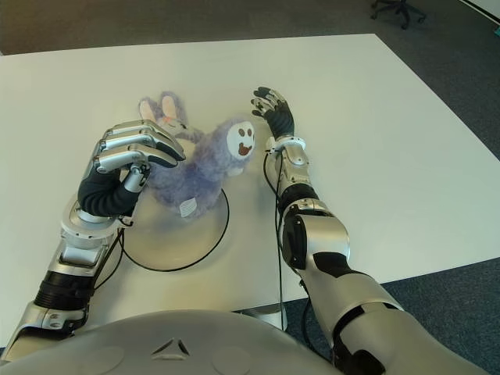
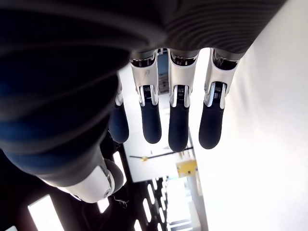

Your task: Put the doll into the plate.

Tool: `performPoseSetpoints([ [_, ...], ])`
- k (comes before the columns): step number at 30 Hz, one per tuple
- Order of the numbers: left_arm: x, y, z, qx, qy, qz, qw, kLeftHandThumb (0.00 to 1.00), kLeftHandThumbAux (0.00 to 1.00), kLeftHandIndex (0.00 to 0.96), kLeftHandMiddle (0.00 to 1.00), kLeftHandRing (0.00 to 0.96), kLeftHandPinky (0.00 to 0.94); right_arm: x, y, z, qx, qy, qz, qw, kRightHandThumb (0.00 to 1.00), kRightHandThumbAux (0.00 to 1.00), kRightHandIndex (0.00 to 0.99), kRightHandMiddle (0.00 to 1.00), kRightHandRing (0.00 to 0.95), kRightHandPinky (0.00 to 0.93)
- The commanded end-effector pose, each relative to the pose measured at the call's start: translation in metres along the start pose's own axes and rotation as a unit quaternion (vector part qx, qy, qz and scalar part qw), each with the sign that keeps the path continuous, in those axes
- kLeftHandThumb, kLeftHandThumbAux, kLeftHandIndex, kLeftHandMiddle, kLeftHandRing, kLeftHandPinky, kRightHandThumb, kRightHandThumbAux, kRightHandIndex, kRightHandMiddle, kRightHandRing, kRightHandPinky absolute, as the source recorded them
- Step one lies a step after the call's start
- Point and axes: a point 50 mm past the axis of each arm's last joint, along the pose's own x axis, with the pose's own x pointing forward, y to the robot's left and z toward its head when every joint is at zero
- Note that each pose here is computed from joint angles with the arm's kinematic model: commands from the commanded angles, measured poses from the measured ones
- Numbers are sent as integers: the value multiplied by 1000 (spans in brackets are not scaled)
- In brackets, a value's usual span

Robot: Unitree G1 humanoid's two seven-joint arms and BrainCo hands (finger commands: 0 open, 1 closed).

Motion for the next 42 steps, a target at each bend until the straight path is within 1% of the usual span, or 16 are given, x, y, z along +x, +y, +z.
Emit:
performPoseSetpoints([
  [1, -3, -3, -2, -32, 18, 3, 999, 1000, 660, 426, 464, 445, 433, -12, -4, -23, 10, 43, -11, 999, 525, 758, 241, 243, 266, 319],
  [3, -3, -3, -1, -38, 23, 6, 999, 1000, 660, 411, 479, 448, 425, -12, -4, -23, 11, 43, -12, 999, 522, 761, 237, 238, 263, 317],
  [8, -3, -2, 0, -35, 21, 6, 999, 1000, 660, 412, 475, 450, 425, -12, -4, -23, 11, 43, -12, 999, 517, 765, 234, 232, 257, 311],
  [11, 0, -2, 0, -18, 7, -3, 1000, 1000, 660, 435, 464, 449, 412, -12, -5, -23, 11, 43, -12, 999, 517, 765, 233, 226, 254, 313],
  [13, 0, -2, 0, -13, 5, -6, 1000, 1000, 661, 431, 471, 446, 411, -12, -5, -23, 11, 43, -12, 999, 516, 764, 232, 225, 253, 314],
  [17, 0, -2, -1, -24, 16, -3, 1000, 1000, 661, 423, 480, 442, 411, -13, -5, -24, 10, 43, -12, 999, 514, 765, 230, 224, 252, 312],
  [18, 0, -2, -1, -29, 20, -1, 999, 1000, 662, 409, 483, 445, 411, -13, -5, -24, 10, 43, -12, 999, 513, 767, 231, 226, 251, 310],
  [21, 1, -2, -1, -36, 21, 4, 999, 1000, 661, 411, 465, 449, 423, -13, -5, -24, 11, 43, -12, 999, 525, 766, 236, 230, 255, 317],
  [23, 1, -2, -1, -34, 17, 5, 999, 1000, 660, 423, 453, 450, 430, -13, -5, -24, 12, 44, -12, 999, 530, 763, 237, 230, 257, 318],
  [24, 1, -1, 0, -25, 11, 4, 1000, 1000, 660, 426, 450, 450, 432, -13, -5, -24, 13, 44, -13, 999, 531, 762, 237, 230, 257, 319],
  [25, 1, -1, 0, -19, 7, 3, 1000, 1000, 659, 443, 427, 451, 446, -13, -5, -24, 13, 44, -13, 999, 533, 759, 236, 229, 256, 316],
  [31, 0, 4, 0, 24, -16, -1, 1000, 1000, 661, 469, 396, 440, 469, -13, -5, -24, 13, 44, -13, 999, 532, 765, 235, 228, 256, 317],
  [37, 0, 6, 0, 55, -37, 4, 998, 1000, 663, 497, 401, 409, 472, -13, -5, -24, 13, 45, -13, 999, 516, 778, 227, 218, 247, 308],
  [41, 1, 7, -1, 62, -53, 11, 997, 1000, 663, 500, 401, 402, 475, -13, -5, -25, 12, 45, -14, 999, 508, 784, 228, 216, 246, 311],
  [42, 2, 7, -1, 67, -64, 14, 996, 1000, 663, 500, 401, 401, 476, -13, -5, -25, 11, 46, -14, 999, 505, 786, 229, 215, 246, 312],
])
